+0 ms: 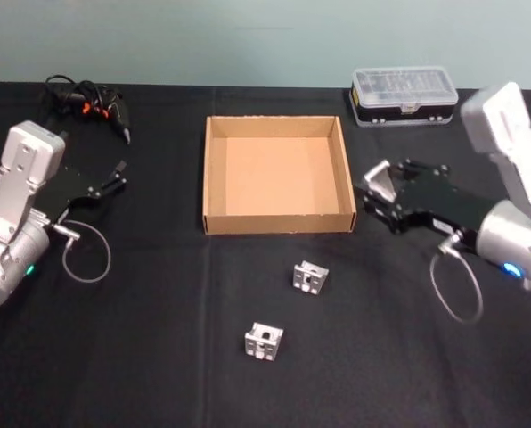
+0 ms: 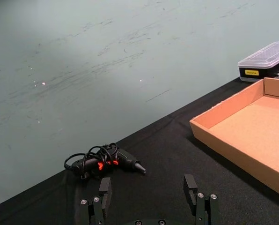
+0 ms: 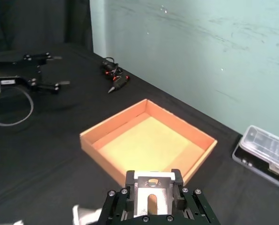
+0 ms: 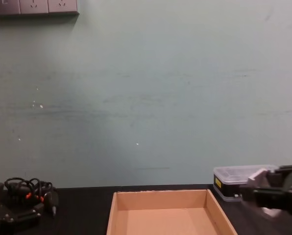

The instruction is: Use one hand to pick up the angle iron from the table and place it into the box.

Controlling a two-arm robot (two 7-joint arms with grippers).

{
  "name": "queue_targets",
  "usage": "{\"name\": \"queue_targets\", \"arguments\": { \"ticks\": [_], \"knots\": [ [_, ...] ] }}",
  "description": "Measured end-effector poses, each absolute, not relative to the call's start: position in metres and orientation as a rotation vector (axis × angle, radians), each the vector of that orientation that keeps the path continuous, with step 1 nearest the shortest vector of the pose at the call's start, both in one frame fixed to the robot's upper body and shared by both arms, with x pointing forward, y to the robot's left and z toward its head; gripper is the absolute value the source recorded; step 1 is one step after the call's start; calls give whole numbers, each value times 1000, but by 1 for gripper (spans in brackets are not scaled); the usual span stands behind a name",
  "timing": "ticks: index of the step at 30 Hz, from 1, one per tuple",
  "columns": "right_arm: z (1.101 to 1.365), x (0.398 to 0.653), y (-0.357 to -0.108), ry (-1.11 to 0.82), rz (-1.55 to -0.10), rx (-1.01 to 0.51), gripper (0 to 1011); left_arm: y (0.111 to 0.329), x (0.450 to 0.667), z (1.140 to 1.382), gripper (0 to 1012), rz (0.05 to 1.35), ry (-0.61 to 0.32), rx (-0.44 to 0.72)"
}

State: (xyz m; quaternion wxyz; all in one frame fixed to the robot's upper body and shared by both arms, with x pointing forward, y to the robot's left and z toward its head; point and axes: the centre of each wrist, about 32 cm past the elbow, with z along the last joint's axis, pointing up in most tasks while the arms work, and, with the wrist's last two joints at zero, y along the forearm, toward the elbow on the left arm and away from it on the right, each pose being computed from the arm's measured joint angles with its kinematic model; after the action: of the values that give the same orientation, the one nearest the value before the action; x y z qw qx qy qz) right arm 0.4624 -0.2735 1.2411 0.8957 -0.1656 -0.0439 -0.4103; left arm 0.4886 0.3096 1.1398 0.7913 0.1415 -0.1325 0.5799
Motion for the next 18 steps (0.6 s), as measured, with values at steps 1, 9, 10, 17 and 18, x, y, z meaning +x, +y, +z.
{"name": "queue_targets", "arguments": {
  "ticks": [1,9,10,17,18],
  "knots": [
    [1240,466,-272,-89,-851,-343,459,310,489,1140,1011,1248,-285,305],
    [1225,500,-251,-58,-860,-349,459,310,489,1140,1011,1248,-285,304],
    [1224,504,-249,-53,-862,-349,459,310,489,1140,1011,1248,-285,304],
    [1212,528,-235,-26,-880,-363,459,310,489,1140,1011,1248,-285,304],
    [1211,530,-233,-24,-882,-364,459,310,489,1140,1012,1248,-285,304]
  ]
}}
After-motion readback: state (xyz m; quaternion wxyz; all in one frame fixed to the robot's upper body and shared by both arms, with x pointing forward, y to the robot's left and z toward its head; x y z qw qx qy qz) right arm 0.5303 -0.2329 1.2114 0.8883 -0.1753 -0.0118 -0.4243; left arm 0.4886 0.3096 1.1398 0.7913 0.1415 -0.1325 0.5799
